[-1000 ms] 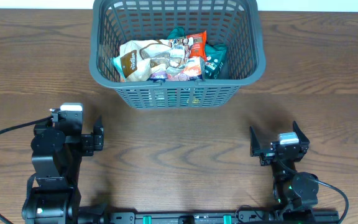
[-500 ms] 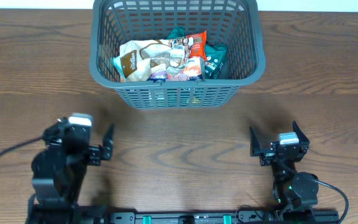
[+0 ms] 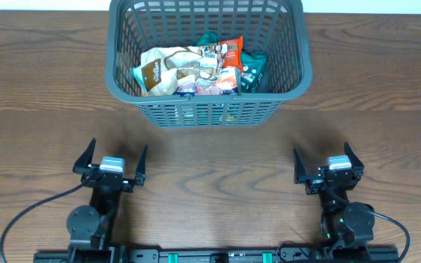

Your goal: Pack container

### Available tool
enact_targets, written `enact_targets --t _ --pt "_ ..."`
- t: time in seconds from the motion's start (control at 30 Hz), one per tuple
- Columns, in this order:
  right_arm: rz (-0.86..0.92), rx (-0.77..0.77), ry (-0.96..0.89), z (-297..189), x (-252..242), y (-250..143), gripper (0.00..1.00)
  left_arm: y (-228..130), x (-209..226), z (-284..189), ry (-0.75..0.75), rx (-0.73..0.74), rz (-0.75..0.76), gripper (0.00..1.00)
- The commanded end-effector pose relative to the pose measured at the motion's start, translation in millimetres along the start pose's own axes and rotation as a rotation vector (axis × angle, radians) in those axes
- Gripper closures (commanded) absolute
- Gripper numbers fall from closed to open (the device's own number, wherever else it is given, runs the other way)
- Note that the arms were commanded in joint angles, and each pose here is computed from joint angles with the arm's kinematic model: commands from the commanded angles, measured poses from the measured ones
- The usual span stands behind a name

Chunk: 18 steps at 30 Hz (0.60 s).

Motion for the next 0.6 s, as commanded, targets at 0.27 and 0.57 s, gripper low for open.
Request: enact_targets --t 0.27,0.57 --pt "0.0 -0.004 -0.012 0 -2 -1 0.01 -22 -15 -3 -0.078 0.11 0.007 0.01" --pt "0.0 -0.004 -0.012 0 -2 -1 0.01 -22 -15 -3 -0.073 0.112 -0.033 0.01"
Point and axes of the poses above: each gripper's point midway between its finger pads, its own z axis out along the fingers, its own x axis along the line the jaws close on, y = z × x, the point moved 9 cm from there along -z, back along the fingers, and after that the axes turned 14 degrees about z, right-handed, at the moved point
